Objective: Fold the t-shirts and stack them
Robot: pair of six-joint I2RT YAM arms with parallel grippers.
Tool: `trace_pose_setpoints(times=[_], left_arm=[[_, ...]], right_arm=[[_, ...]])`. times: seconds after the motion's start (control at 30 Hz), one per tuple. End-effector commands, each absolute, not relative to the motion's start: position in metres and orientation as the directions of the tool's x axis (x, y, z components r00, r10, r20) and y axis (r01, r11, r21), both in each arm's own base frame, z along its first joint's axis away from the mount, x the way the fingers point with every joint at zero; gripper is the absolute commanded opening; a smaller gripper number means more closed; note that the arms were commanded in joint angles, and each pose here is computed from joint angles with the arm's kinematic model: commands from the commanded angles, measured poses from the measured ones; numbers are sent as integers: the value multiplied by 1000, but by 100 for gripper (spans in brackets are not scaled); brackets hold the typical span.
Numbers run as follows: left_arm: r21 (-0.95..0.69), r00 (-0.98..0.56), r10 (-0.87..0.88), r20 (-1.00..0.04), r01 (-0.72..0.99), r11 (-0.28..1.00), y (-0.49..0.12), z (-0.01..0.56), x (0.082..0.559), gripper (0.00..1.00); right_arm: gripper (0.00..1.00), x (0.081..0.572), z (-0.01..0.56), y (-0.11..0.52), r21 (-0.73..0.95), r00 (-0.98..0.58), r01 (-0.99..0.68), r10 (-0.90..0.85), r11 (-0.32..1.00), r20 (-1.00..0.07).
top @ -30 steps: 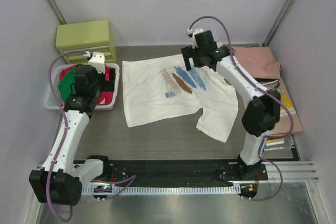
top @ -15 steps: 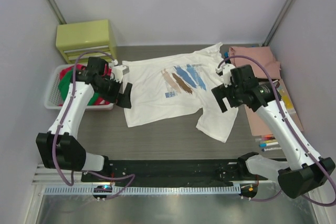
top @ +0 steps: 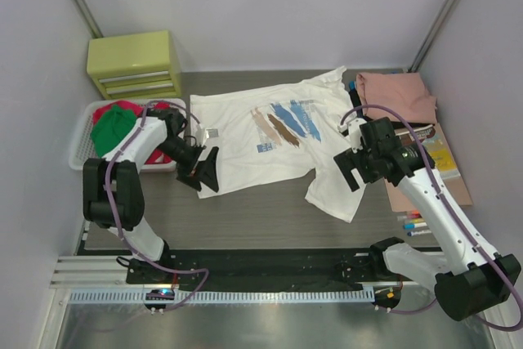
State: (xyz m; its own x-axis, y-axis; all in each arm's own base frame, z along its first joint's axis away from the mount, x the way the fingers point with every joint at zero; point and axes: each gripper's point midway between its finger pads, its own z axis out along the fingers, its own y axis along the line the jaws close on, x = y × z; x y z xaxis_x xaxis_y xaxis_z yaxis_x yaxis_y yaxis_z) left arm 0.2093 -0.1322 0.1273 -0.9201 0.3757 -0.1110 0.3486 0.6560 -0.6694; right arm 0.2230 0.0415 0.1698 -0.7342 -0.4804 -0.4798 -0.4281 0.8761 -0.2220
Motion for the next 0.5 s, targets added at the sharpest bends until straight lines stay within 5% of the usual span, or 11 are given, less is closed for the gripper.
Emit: trace_pose_setpoints(times=[0.0, 0.2, 0.47], left_arm=[[-738, -939, 337, -69, 275, 616, -146, 128, 208, 100], [-721, -966, 257, -26, 196, 665, -149, 112, 225, 100], [-465, -997, 77, -21, 77, 882, -114, 73, 253, 100]], right_arm=[[100, 237, 180, 49, -218, -699, -425, -472, 879, -538], [100, 239, 176, 48, -221, -699, -430, -478, 875, -531], [100, 237, 180, 44, -247, -680, -426, -488, 870, -547]])
